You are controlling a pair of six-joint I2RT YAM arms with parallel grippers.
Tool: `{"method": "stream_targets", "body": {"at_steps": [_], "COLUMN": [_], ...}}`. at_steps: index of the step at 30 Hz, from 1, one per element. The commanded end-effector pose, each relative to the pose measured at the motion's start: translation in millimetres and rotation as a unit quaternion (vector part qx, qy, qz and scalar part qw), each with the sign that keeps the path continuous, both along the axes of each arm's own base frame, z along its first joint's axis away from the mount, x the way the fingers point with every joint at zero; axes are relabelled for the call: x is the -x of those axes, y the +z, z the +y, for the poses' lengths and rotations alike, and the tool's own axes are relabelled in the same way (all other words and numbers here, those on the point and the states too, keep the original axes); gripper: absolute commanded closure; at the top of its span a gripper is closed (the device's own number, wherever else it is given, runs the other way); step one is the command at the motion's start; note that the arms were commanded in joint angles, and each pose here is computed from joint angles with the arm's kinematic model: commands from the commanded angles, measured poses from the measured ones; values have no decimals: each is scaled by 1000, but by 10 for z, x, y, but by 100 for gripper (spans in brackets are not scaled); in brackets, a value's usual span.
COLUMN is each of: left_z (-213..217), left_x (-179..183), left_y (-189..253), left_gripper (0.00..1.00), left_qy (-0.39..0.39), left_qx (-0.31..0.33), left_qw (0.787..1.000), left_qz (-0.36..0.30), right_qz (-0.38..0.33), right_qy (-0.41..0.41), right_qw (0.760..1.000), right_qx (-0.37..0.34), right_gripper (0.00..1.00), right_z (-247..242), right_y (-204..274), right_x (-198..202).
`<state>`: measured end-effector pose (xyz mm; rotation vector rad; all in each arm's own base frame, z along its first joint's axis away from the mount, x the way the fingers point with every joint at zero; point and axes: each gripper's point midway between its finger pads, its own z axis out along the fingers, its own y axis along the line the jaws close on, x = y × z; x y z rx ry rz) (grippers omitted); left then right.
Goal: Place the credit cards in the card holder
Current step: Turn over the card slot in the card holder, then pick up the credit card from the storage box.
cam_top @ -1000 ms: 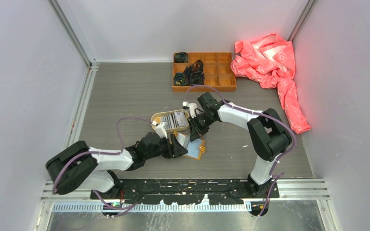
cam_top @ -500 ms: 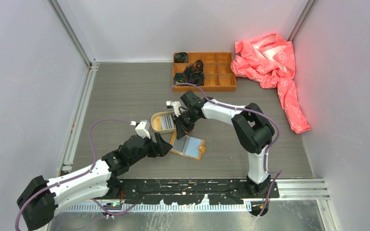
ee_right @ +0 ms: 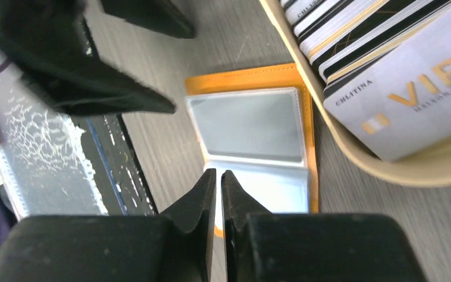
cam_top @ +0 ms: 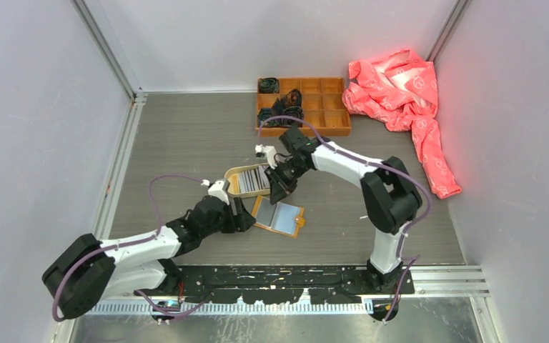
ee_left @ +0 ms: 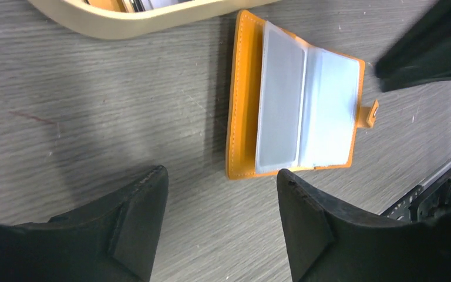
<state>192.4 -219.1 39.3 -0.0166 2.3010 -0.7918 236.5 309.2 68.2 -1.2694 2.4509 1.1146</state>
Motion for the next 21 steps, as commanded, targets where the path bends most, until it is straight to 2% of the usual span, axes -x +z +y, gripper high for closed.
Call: {"method": "stream_targets", "body": {"at_steps": [1, 5, 7, 10, 11, 14, 16, 21], "left_z": [-218, -314, -354, -448, -484, -580, -635, -830], "left_x": [-177, -186, -191, -159, -135, -50, 31, 308], "left_y": [207, 177, 167, 164, 162, 154, 153, 105], "left_gripper": [34, 41, 50, 66, 71, 82, 88, 90], "left_qy": [-11, -25, -29, -47, -54, -71, -79, -109], "left_qx": [48, 58, 61, 78, 87, 119, 147, 164], "left_qw": [999, 998, 998, 996, 995, 990, 985, 978], "left_qz": [-17, -5, 0, 10, 16, 36, 48, 67], "right_qz": [-74, -140, -179, -215, -206, -161, -163, -168], "right_qy": [40, 22, 10, -9, -11, -33, -37, -41], "right_qw": [993, 984, 975, 964, 963, 965, 965, 964], "right_qx": [-78, -110, -127, -157, -176, -202, -202, -201], "right_gripper": [86, 85, 82, 57, 54, 55, 56, 56], "right_z": [-110, -294, -394, -533, -571, -641, -657, -662], "right_y": [709, 1056, 1204, 1347, 1376, 1439, 1463, 1461], "right_x": [46, -18, -66, -101, -90, -89, -96, -110]}}
